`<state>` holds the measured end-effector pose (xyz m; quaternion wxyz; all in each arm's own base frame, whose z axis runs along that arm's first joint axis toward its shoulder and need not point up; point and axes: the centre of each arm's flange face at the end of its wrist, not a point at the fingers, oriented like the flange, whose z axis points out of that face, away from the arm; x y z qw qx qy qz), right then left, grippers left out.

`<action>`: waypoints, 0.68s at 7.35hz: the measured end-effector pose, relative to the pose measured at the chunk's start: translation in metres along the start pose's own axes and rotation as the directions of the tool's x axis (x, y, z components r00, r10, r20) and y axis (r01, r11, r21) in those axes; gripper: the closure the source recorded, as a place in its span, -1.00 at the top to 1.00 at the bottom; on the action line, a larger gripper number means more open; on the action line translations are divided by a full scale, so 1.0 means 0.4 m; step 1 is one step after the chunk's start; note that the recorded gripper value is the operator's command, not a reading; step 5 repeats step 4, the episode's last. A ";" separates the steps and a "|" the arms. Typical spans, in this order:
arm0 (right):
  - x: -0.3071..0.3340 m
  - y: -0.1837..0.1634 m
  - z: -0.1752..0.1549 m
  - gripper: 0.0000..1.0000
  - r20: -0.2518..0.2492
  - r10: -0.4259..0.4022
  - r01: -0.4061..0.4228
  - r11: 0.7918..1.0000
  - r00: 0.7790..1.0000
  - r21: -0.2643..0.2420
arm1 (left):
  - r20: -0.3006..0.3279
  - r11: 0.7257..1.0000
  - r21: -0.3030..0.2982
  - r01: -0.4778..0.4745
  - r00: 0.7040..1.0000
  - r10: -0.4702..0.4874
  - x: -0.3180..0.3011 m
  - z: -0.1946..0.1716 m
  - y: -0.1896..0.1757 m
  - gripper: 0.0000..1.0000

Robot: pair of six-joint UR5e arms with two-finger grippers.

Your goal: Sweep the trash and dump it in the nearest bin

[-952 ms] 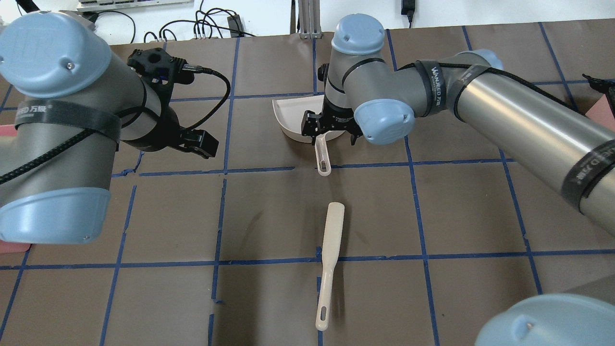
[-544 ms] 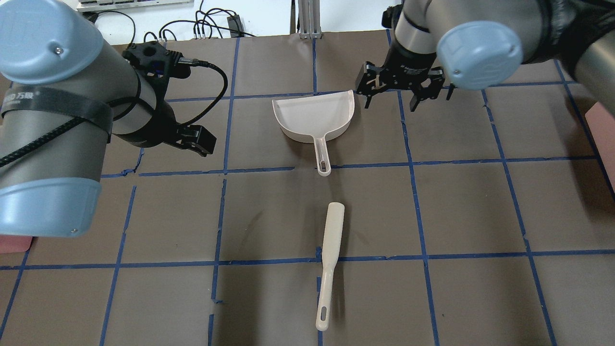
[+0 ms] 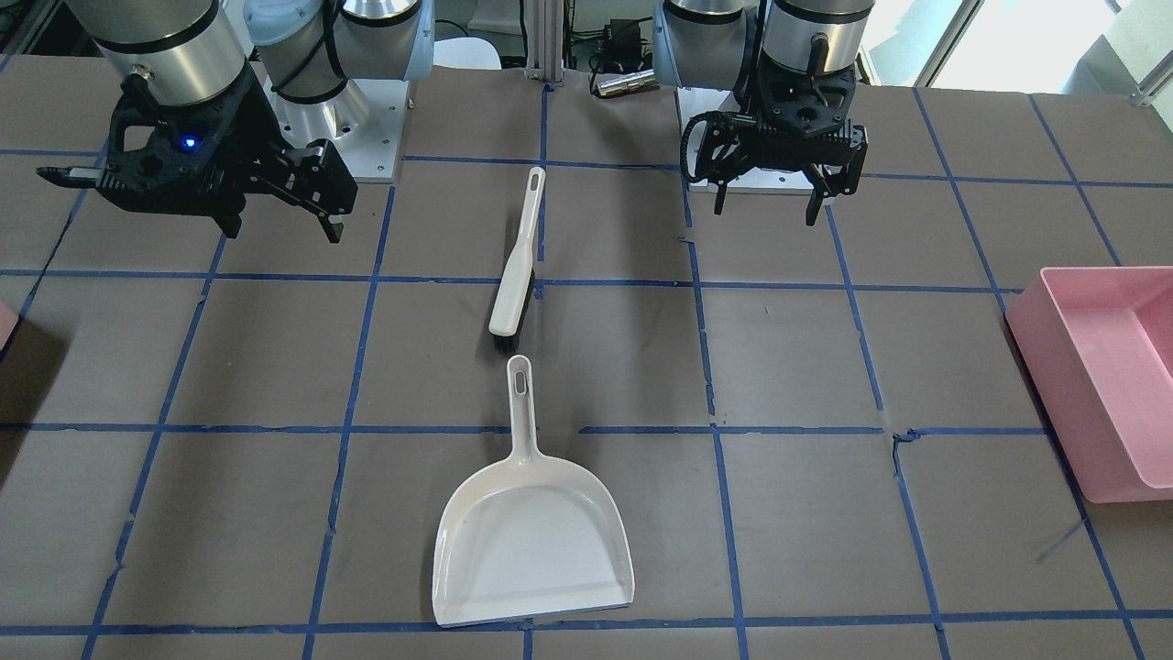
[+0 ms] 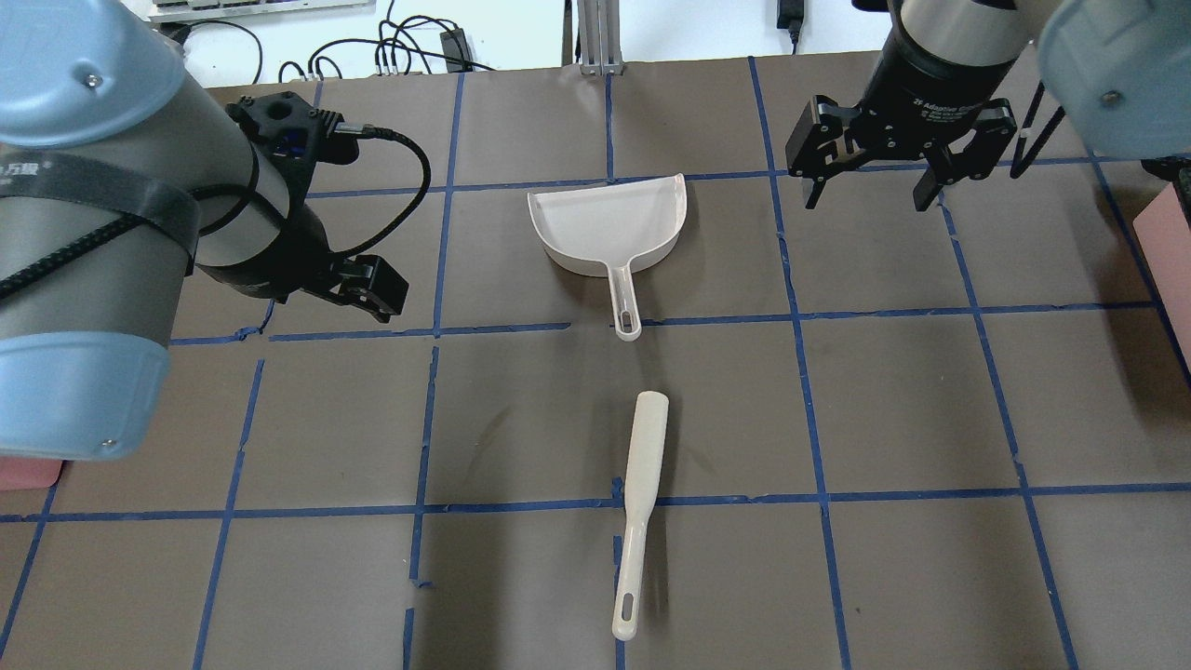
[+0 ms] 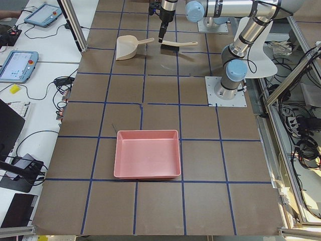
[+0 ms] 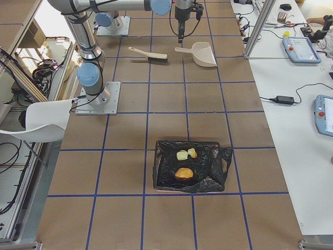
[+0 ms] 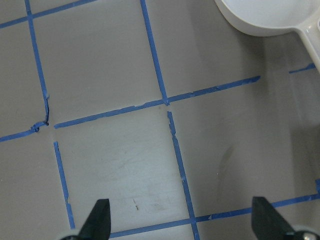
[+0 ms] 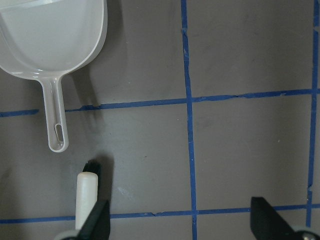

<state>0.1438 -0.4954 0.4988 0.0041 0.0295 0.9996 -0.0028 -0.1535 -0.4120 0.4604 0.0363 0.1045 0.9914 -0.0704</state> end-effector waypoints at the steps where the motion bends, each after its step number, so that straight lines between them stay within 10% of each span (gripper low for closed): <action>1: 0.009 0.001 -0.002 1.00 -0.033 -0.002 0.002 1.000 0.999 0.005 | -0.001 1.000 -0.004 0.001 1.000 -0.001 0.000 -0.002 0.003 1.00; 5: 0.015 -0.001 0.001 1.00 -0.057 -0.002 0.003 1.000 0.998 0.006 | -0.002 0.995 -0.015 0.095 0.995 -0.095 0.001 -0.018 0.021 1.00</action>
